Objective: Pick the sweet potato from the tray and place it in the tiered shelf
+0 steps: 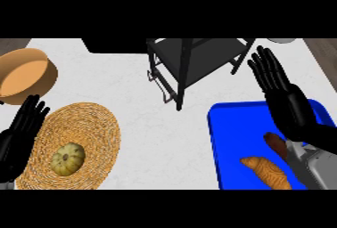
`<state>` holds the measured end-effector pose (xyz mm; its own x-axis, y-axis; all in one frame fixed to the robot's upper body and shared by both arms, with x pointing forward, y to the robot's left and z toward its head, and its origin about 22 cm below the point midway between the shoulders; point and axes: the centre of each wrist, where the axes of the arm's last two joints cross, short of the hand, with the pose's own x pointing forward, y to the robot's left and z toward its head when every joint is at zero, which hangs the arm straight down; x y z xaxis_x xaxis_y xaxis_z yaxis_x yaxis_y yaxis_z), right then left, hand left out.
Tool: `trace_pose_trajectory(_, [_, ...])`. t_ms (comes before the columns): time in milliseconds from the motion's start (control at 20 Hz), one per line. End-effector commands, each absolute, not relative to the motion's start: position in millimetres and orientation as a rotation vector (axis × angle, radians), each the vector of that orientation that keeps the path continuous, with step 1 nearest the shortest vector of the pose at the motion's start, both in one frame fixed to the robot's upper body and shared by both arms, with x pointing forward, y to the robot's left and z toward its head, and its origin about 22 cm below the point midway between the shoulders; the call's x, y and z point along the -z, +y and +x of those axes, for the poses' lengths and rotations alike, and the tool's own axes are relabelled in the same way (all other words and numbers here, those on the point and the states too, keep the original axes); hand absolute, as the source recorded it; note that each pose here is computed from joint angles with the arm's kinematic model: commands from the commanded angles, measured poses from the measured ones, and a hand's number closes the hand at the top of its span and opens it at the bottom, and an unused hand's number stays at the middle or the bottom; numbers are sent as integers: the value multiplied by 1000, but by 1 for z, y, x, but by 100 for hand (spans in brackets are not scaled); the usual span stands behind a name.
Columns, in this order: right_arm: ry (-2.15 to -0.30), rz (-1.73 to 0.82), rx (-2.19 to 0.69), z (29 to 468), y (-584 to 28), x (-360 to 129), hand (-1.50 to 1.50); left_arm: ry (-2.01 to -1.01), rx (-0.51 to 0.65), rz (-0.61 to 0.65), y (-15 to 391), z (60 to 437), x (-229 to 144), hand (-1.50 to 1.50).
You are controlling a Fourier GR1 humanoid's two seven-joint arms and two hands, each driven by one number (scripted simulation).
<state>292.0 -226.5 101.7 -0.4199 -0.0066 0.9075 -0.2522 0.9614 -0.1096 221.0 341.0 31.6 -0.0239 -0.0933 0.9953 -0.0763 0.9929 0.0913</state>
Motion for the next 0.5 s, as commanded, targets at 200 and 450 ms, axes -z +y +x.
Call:
trace_pose_trajectory(200, [-2111,-226,-826,290,-326,-185,150,-1264,-88,191,341,201,22,0])
trace_pose_trajectory(450, [-1731,-726,-811,278,-436,-163,150,-1168,-84,115,322,206,31,0])
